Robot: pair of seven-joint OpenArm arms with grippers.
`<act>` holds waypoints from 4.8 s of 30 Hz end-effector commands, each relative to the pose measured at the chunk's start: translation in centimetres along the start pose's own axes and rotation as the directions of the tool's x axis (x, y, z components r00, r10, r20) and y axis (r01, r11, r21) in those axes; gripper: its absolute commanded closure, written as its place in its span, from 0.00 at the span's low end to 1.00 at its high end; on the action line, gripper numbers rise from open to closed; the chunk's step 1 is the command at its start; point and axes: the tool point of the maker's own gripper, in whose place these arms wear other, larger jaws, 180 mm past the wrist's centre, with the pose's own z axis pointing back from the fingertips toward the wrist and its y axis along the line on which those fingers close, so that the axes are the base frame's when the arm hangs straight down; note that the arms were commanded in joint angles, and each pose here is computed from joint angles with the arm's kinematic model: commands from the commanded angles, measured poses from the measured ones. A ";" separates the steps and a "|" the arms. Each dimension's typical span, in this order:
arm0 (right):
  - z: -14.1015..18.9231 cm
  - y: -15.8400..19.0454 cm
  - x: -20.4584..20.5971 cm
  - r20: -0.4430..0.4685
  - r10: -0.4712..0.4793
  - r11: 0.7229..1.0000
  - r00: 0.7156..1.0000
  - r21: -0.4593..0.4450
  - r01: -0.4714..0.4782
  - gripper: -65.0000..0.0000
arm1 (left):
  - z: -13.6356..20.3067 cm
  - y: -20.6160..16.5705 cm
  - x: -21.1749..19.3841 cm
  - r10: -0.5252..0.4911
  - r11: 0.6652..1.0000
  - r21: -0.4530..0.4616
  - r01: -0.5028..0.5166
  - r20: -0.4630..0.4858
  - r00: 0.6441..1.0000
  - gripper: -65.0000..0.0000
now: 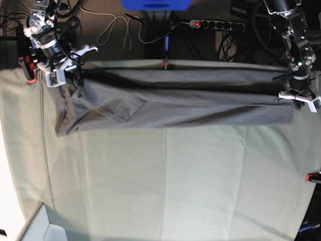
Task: Layout the t-shirt on the table in an organized manner, then fold the t-shirt properly
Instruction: 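Grasp both ends of the grey strip with both grippers, then carry the strip end with the left gripper over toward the right gripper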
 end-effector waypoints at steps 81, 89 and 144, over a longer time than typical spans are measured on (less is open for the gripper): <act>-3.7 -1.3 -0.3 0.040 -0.148 0.988 0.988 -0.025 0.149 0.56 | -2.0 -3.3 -5.6 0.041 0.985 -0.158 -0.064 -0.145 0.989 0.42; -3.8 -1.2 -0.2 0.041 -0.149 0.988 0.988 -0.023 0.150 0.56 | -1.9 -3.6 -5.7 0.037 0.981 -0.181 -0.063 -0.145 0.989 0.91; -4.8 0.1 1.0 0.058 -0.129 0.992 0.990 0.021 0.128 0.56 | 16.7 -35.3 -7.5 -0.169 0.570 -0.814 0.112 0.017 0.985 1.00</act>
